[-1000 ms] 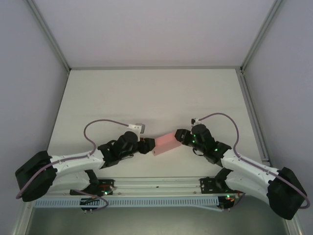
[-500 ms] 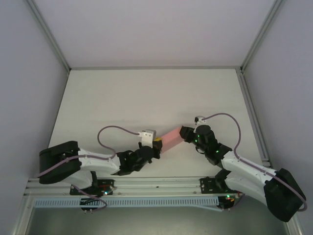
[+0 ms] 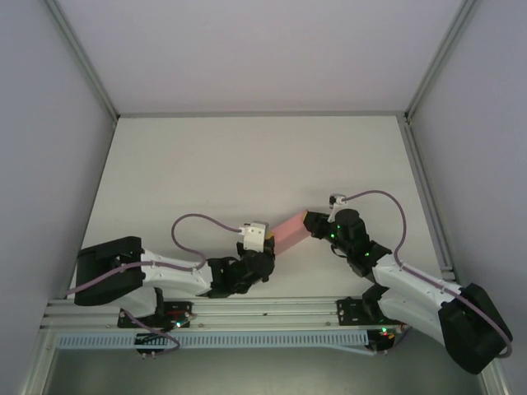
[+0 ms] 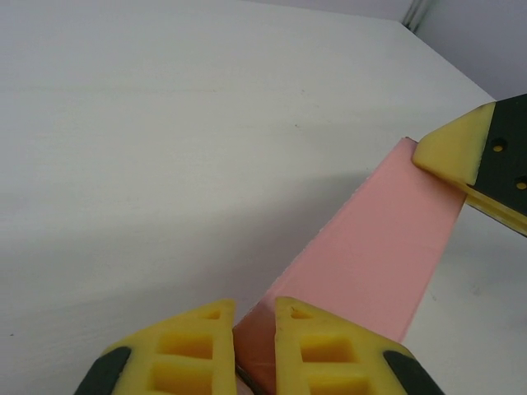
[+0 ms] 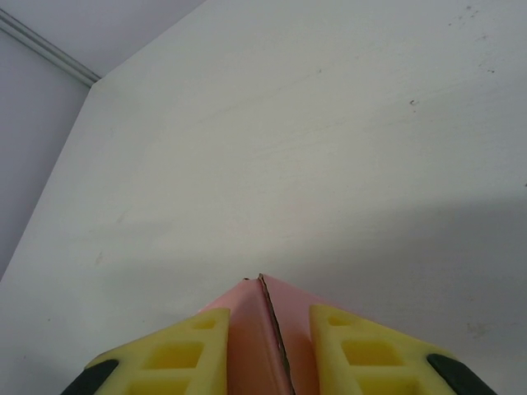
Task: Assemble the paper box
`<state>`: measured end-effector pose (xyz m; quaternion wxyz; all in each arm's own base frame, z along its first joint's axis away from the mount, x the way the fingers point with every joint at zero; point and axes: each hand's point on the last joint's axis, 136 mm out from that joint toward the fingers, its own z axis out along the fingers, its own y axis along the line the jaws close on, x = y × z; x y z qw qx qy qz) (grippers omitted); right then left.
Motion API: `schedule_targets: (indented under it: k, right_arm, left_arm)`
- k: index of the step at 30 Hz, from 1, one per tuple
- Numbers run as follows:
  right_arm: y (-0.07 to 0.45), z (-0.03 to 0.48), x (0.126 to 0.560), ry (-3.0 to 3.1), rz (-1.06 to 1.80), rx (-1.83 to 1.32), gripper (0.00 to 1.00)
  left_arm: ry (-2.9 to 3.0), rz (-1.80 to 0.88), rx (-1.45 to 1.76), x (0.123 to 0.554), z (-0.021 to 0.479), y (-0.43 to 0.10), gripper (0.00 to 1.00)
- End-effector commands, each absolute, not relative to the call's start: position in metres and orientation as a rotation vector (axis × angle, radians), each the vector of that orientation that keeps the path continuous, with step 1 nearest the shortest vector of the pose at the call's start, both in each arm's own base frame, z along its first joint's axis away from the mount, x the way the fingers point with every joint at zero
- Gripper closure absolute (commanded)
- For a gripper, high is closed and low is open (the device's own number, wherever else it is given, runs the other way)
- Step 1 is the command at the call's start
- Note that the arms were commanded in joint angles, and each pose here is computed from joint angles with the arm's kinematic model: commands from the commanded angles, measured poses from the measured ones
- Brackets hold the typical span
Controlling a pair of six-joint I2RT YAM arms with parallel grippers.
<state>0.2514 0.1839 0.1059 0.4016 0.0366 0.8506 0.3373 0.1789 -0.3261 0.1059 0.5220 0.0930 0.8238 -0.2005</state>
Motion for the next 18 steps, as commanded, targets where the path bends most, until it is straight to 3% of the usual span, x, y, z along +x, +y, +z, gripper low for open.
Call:
schedule_targets:
  k: [1,6,8,10,14,16,18]
  right_arm:
    - [0.181,0.035,0.192,2.525,0.849,0.048,1.0]
    - [0.183,0.05,0.197,2.501,0.851,0.059,0.96]
    - [0.183,0.057,0.2,2.499,0.85,0.079,0.93]
    - [0.184,0.064,0.204,2.498,0.85,0.113,0.92]
    - [0.193,0.088,0.216,2.434,0.89,0.099,0.85]
    - [0.196,0.102,0.223,2.409,0.884,0.098,0.77]
    - [0.197,0.117,0.232,2.382,0.867,0.089,0.72]
  left_arm:
    - [2.264,-0.049,0.68,0.142,-0.006,-0.255,1.0]
    - [2.219,-0.087,0.672,0.148,0.021,-0.267,1.0]
    - [2.2,-0.121,0.642,0.154,0.036,-0.272,0.95]
    - [2.164,-0.157,0.61,0.165,0.058,-0.281,0.76]
    - [2.088,-0.273,0.566,0.189,0.102,-0.298,0.58]
    - [2.059,-0.307,0.536,0.201,0.124,-0.3,0.39]
    - [2.03,-0.361,0.513,0.21,0.15,-0.304,0.34]
